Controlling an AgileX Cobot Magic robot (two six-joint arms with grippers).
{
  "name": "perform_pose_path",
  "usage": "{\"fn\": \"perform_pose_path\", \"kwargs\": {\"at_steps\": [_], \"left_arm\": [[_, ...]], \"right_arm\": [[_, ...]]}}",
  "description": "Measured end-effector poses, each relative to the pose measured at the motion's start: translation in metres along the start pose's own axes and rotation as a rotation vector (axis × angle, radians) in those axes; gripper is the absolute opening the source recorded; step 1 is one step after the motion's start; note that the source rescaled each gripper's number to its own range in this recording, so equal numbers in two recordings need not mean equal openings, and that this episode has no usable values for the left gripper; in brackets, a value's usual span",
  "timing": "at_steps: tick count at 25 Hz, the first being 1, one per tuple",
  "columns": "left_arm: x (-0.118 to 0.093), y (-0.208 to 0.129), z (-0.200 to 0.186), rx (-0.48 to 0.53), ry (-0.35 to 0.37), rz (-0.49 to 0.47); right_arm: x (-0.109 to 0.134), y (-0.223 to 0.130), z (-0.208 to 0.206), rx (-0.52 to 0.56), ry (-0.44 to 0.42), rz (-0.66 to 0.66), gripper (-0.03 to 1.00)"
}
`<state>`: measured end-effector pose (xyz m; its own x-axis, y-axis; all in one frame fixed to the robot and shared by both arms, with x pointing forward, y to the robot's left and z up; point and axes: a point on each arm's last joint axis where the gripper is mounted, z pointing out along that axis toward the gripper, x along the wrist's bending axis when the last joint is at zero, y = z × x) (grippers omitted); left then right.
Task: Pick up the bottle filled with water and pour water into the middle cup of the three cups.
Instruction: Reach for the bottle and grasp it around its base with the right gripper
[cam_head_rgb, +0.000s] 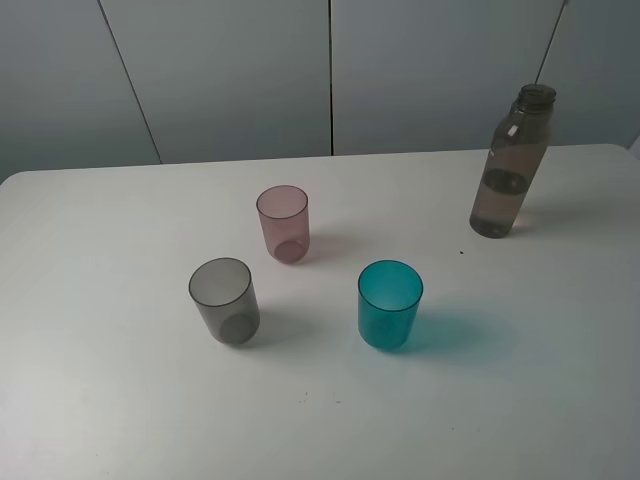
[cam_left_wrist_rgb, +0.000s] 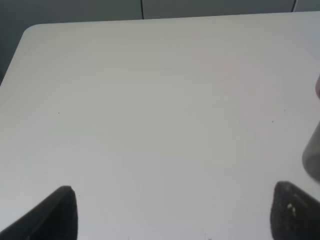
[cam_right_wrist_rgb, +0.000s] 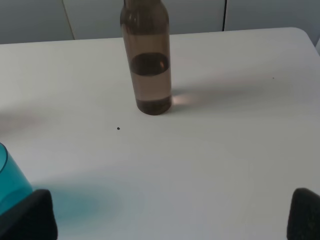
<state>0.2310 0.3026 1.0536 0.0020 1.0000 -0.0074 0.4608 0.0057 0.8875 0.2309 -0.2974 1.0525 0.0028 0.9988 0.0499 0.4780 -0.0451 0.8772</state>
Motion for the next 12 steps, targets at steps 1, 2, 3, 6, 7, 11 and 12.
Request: {"fn": "perform_pose_path", "kwargs": {"at_steps": [1, 2, 3, 6, 7, 11, 12], "left_arm": [[0.0000, 0.0000, 0.0000, 0.000, 0.000, 0.000], [0.0000, 0.0000, 0.0000, 0.000, 0.000, 0.000], [0.0000, 0.0000, 0.0000, 0.000, 0.000, 0.000], [0.0000, 0.0000, 0.0000, 0.000, 0.000, 0.000], [0.0000, 0.0000, 0.0000, 0.000, 0.000, 0.000], [0.0000, 0.0000, 0.0000, 0.000, 0.000, 0.000], [0.0000, 0.0000, 0.0000, 0.000, 0.000, 0.000]], "right_arm": [[0.0000, 0.0000, 0.0000, 0.000, 0.000, 0.000, 1.00], [0.0000, 0.0000, 0.0000, 0.000, 0.000, 0.000, 1.00], [0.0000, 0.0000, 0.0000, 0.000, 0.000, 0.000, 1.00], [0.0000, 0.0000, 0.0000, 0.000, 0.000, 0.000, 1.00], [0.0000, 0.0000, 0.0000, 0.000, 0.000, 0.000, 1.00], [0.0000, 0.0000, 0.0000, 0.000, 0.000, 0.000, 1.00], [0.0000, 0.0000, 0.0000, 0.000, 0.000, 0.000, 1.00]]}}
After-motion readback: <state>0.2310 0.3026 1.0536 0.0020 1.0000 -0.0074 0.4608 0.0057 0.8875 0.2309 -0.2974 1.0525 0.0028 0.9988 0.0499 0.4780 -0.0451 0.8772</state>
